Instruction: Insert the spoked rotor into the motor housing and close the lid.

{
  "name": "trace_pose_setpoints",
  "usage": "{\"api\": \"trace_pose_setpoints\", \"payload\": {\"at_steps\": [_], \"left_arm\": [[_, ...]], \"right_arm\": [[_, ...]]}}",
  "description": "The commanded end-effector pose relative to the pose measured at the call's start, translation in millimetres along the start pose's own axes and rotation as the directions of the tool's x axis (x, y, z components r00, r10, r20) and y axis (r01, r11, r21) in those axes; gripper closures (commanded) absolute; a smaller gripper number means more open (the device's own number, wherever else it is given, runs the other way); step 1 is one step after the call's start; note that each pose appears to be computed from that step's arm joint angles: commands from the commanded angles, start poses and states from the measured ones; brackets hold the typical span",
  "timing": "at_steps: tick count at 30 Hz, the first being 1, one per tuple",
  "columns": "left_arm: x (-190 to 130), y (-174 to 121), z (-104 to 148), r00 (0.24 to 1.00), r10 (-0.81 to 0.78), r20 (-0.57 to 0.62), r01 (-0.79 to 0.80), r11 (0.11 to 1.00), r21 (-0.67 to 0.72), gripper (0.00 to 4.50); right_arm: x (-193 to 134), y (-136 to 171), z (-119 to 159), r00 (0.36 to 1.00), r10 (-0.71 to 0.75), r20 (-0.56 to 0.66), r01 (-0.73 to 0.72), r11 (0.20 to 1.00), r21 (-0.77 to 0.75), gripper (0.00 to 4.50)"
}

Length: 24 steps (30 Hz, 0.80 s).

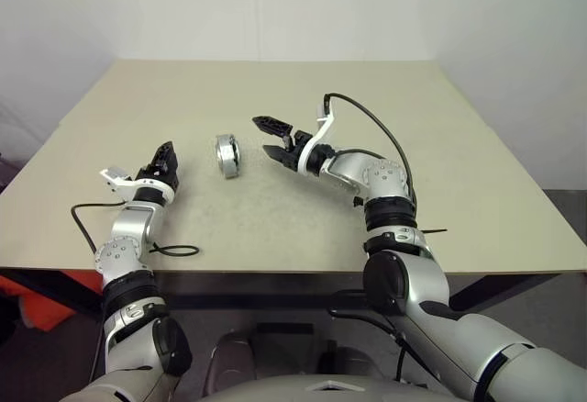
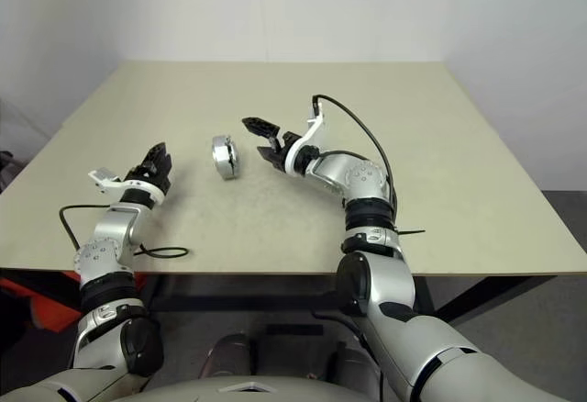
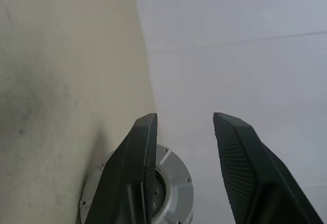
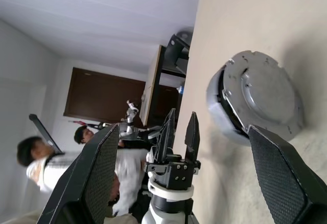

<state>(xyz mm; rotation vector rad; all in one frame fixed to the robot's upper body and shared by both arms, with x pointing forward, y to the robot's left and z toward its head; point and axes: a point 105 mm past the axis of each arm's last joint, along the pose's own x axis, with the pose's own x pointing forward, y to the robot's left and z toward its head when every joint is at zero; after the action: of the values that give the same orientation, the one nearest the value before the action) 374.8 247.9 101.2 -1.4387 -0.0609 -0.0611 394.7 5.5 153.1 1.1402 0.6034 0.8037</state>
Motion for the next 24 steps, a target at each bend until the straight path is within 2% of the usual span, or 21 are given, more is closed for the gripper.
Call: {"api": "trace_pose_setpoints", "payload": {"at_steps": [1,24], "left_arm": [[4.5,-14.7,2.1,0.999,-0.044,-0.006,0.044,0.998,0.037,2.69],[5.6,-16.4,-2.3,0.998,-0.049,-0.026,0.051,0.996,0.073,2.69]], "right_arm": [[2.6,11.8,3.9,0.999,0.031,0.011,-0.031,0.999,-0.026,0.0],[2.7,9.0,4.7,1.0,0.021,0.021,-0.02,0.999,-0.042,0.0]]}}
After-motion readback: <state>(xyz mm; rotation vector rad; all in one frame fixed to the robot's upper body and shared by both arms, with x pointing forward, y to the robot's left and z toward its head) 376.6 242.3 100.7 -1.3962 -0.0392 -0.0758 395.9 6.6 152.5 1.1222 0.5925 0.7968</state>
